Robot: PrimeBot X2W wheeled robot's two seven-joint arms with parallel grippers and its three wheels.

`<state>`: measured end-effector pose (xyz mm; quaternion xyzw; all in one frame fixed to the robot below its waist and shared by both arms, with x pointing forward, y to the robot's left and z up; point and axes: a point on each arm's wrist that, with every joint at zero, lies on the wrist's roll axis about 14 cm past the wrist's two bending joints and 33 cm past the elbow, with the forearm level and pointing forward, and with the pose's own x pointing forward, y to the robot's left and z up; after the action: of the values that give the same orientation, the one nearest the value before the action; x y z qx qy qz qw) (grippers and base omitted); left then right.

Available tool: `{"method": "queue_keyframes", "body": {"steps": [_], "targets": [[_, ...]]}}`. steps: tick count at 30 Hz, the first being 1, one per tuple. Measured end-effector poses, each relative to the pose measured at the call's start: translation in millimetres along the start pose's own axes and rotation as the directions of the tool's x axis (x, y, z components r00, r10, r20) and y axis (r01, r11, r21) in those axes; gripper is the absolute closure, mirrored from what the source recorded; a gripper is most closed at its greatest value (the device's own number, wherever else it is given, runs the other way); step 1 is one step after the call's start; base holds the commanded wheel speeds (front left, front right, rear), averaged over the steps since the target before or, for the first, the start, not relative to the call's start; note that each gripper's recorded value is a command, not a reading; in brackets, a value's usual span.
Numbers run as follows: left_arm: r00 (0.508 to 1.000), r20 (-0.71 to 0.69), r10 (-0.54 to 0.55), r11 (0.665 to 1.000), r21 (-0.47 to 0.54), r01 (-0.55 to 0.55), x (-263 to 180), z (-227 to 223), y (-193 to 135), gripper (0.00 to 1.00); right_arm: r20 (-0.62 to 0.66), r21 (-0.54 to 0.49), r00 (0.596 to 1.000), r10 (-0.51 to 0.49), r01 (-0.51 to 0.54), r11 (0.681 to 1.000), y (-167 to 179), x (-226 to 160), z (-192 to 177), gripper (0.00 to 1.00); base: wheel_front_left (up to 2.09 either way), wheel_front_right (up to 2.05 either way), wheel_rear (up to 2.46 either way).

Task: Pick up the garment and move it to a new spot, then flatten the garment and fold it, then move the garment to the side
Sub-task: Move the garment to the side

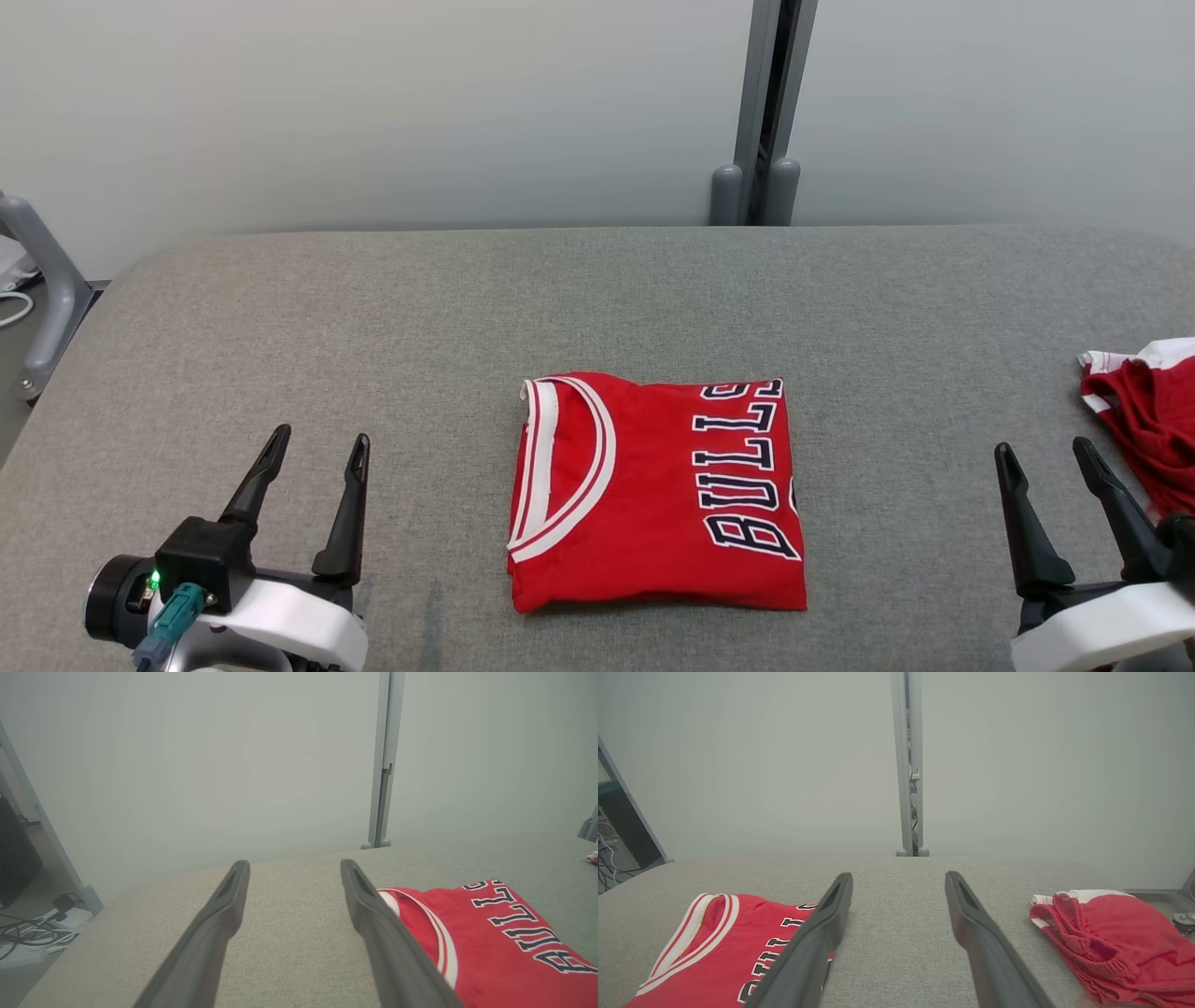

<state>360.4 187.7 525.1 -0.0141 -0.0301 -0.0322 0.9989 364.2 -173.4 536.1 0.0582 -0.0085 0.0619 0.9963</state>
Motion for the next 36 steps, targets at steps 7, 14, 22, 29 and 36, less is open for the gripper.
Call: {"method": "queue_keyframes", "body": {"steps": [7,14,22,29,36], "targets": [[1.0,-0.001,-0.004,1.0,0.0,0.004,-0.3,0.0,-1.9,0.0,-0.003,0.001,1.0,-0.003,0.003,1.0,-0.4,-1.0,-0.2,0.0,0.0,0.0,0.0],[1.0,-0.001,-0.003,1.0,0.002,0.003,0.6,0.0,-2.1,0.0,-0.015,0.003,1.0,-0.006,0.006,1.0,-0.9,-2.2,-3.6,0.0,0.0,0.0,0.0],[1.0,-0.003,-0.003,1.0,0.006,0.003,1.1,-0.3,-1.1,0.0,-0.029,0.009,1.0,-0.006,0.006,1.0,-0.2,-2.0,-8.3,0.0,0.0,0.0,0.0],[1.0,0.001,0.003,1.0,0.01,-0.003,2.0,0.8,1.0,0.0,-0.033,-0.003,0.999,0.004,-0.004,1.0,1.6,1.2,-9.2,0.0,0.0,0.0,0.0],[1.0,0.011,0.008,1.0,0.009,-0.008,9.6,2.5,2.6,0.0,-0.1,-0.046,0.992,0.075,-0.08,0.996,14.9,21.3,-24.1,0.0,0.0,0.0,0.0]]}}
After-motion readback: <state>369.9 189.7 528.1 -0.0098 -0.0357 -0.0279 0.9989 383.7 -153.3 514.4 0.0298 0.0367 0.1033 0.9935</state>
